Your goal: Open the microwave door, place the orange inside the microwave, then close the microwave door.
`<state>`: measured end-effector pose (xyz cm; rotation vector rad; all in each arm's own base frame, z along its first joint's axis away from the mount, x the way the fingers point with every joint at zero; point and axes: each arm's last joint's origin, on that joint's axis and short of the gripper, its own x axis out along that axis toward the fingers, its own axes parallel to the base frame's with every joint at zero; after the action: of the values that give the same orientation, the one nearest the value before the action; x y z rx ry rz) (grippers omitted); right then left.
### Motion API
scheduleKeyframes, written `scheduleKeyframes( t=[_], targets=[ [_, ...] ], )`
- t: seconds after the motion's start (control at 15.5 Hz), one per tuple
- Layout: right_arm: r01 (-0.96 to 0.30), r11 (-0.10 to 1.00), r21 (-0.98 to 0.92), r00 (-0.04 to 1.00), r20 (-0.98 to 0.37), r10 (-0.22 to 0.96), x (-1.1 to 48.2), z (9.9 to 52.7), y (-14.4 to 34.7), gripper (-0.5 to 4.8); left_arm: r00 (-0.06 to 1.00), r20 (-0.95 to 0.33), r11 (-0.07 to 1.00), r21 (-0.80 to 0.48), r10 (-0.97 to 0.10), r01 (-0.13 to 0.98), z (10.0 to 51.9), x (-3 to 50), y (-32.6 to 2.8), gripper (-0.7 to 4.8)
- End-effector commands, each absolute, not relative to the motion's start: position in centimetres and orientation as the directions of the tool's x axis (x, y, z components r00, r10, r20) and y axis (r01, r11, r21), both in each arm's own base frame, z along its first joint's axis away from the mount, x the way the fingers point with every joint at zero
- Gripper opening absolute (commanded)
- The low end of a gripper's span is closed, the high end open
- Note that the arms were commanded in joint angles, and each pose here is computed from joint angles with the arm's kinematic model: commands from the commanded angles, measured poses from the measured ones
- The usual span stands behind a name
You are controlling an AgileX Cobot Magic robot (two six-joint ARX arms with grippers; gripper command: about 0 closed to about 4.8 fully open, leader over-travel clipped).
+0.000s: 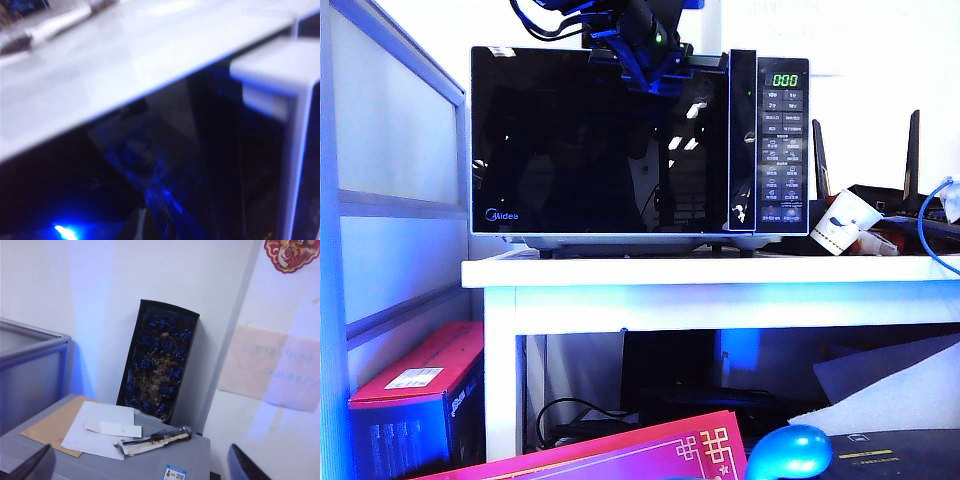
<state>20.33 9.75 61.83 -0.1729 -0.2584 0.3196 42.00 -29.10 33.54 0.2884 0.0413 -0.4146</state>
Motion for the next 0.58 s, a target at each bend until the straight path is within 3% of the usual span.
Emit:
scheduleKeyframes(
  t=[0.06, 0.26, 0.52, 0.58],
  targets=[
    [-0.286, 0.937, -0.202, 0.915, 0.232, 0.329, 18.5, 62.4, 8.9, 4.79, 0.935, -0.066, 0.897, 0.265, -0.350, 0.354, 34.9, 41.6, -28.6, -0.06],
    [-0.294, 0.933, -0.207, 0.920, 0.203, 0.335, 16.0, 62.5, 7.6, 4.79, 0.887, -0.035, 0.854, 0.255, -0.460, 0.453, 42.5, 35.5, -27.2, -0.06],
    [-0.311, 0.925, -0.220, 0.935, 0.103, 0.339, 12.3, 61.9, 5.8, 4.79, 0.804, 0.088, 0.796, 0.239, -0.588, 0.556, 53.7, 23.0, -19.7, -0.06],
    [-0.314, 0.930, -0.191, 0.934, 0.114, 0.339, 11.3, 62.0, 5.3, 4.49, 0.789, 0.121, 0.790, 0.233, -0.602, 0.567, 55.5, 19.7, -17.5, -0.06]
  ],
)
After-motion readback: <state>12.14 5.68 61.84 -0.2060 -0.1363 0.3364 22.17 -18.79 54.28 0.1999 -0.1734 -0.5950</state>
